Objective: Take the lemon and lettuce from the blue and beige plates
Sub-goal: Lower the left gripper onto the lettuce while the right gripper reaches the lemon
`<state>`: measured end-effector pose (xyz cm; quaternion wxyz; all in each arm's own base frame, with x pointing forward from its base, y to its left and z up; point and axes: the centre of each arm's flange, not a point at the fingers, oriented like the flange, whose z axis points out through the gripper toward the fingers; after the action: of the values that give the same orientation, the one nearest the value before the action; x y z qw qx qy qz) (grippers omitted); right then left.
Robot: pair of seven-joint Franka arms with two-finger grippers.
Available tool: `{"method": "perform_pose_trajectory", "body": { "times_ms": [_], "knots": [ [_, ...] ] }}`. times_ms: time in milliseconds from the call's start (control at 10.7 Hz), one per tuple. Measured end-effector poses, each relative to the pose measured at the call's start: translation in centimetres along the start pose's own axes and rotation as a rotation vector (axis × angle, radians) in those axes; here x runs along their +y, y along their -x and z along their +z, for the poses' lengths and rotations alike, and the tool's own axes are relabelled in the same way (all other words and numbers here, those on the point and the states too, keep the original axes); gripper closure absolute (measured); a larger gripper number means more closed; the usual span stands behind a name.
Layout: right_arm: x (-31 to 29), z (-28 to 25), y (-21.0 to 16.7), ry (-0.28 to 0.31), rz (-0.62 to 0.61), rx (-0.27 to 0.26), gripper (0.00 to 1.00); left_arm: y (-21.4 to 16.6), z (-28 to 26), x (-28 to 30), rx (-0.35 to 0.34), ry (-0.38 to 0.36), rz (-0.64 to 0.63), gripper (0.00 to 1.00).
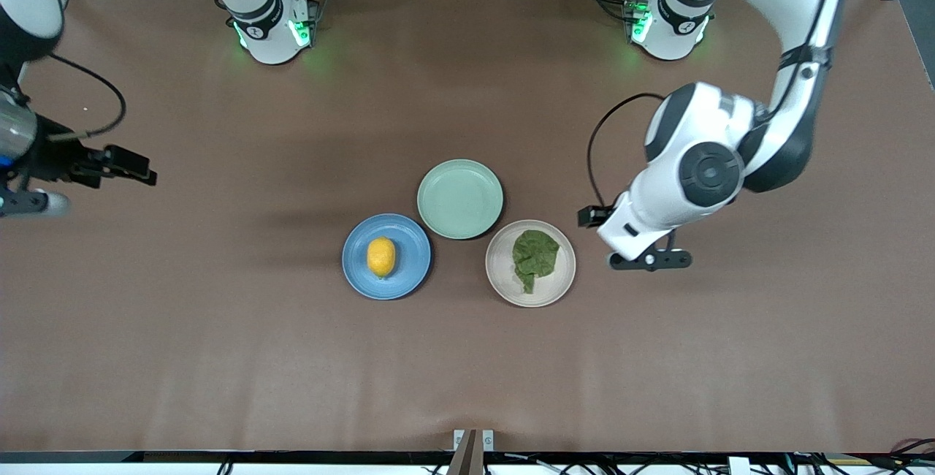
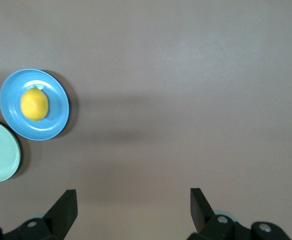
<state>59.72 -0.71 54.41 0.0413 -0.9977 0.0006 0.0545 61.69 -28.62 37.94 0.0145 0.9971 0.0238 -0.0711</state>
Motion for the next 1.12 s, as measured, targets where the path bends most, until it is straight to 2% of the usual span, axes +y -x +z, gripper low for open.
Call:
{"method": "perform_pose_trajectory", "body": {
  "times_ms": [373, 933, 1119],
  "knots": [
    [0.2, 2.8, -1.2, 0.002, 0.005, -0.052, 0.0, -0.6, 2.9, 1.6, 0.012, 0.008, -0.007, 0.0],
    [-1.9, 4.6, -1.6, -0.049, 0.009, -0.097, 0.0, -2.0, 8.9, 7.3, 0.189, 0.114, 0.022, 0.0],
    [-3.3, 6.3, -2.6, -0.073, 0.026, -0.105, 0.0, -2.4, 11.2, 7.9, 0.224, 0.108, 0.044, 0.0]
  ]
}}
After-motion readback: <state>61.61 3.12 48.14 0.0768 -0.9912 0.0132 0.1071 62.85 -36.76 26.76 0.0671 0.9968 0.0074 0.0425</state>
